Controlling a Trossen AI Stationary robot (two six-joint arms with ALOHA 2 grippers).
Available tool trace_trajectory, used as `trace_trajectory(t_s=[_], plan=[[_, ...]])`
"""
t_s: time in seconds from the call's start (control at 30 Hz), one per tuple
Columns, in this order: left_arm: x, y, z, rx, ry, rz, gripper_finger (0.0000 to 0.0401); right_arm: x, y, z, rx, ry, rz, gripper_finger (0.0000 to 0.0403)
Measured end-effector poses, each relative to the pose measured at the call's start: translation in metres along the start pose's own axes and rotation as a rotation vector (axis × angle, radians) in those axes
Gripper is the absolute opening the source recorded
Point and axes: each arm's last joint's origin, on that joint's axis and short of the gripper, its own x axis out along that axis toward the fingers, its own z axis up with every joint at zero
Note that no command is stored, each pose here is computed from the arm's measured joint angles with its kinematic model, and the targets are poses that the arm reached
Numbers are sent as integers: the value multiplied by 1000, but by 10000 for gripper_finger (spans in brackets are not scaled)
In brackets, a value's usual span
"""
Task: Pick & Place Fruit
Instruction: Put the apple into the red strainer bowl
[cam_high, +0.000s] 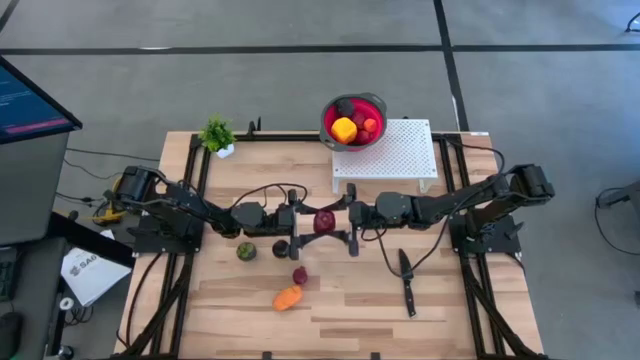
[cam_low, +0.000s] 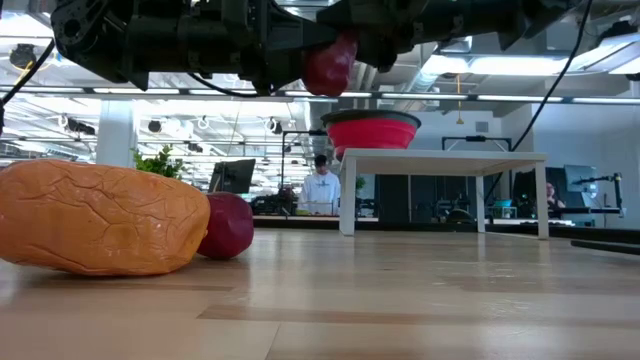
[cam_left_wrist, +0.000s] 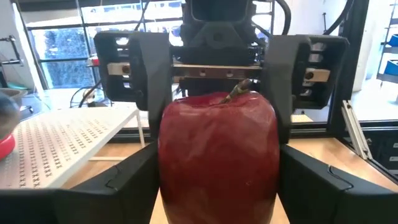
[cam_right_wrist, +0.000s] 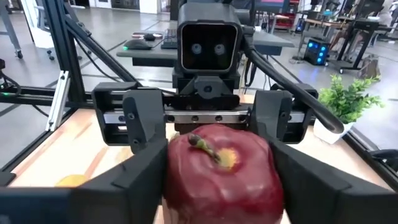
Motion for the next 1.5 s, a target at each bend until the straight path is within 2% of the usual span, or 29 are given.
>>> trace_trajectory(t_s=[0.07, 0.1, 0.33, 0.4, 0.47, 0.53, 0.63, 0.8, 0.9, 1.0, 1.1, 1.23, 1.33, 1.5], plan=[[0, 0, 0, -7, -1, -1, 272, 0, 0, 0, 18, 11, -1, 217], [0, 0, 0, -8, 1, -1, 276, 0, 0, -1, 36, 22, 0, 215], [0, 0, -4, -8, 31, -38, 328, -2, 5, -10, 118, 129, 2, 215], [0, 0, 3, -9, -28, -38, 342, -4, 10, -22, 136, 227, -4, 215], [0, 0, 4, -7, -29, -37, 353, -8, 14, -28, 146, 294, -28, 220], [0, 0, -2, 0, 9, -40, 360, -15, 17, -23, 158, 306, -83, 228], [0, 0, 2, -5, -17, -37, 364, -29, 21, -22, 134, 376, -158, 229], [0, 0, 0, -3, -4, -35, 359, -60, 16, 11, 90, 269, -259, 220], [0, 0, 0, -3, -2, -35, 354, -77, -3, 35, 43, 153, -397, 227], [0, 0, 0, -3, -2, -35, 349, -91, -32, 58, 31, 10, -530, 232], [0, 0, 0, -3, -2, -35, 344, -97, -65, 68, 19, -70, -613, 230], [0, 0, 0, -3, -1, -36, 340, -100, -109, 64, 9, -78, -674, 229], [0, 0, 0, -3, -1, -36, 341, -99, -139, 53, 48, -45, -684, 234], [0, 0, 0, -4, -1, -36, 339, -95, -173, 34, 100, -1, -678, 235]])
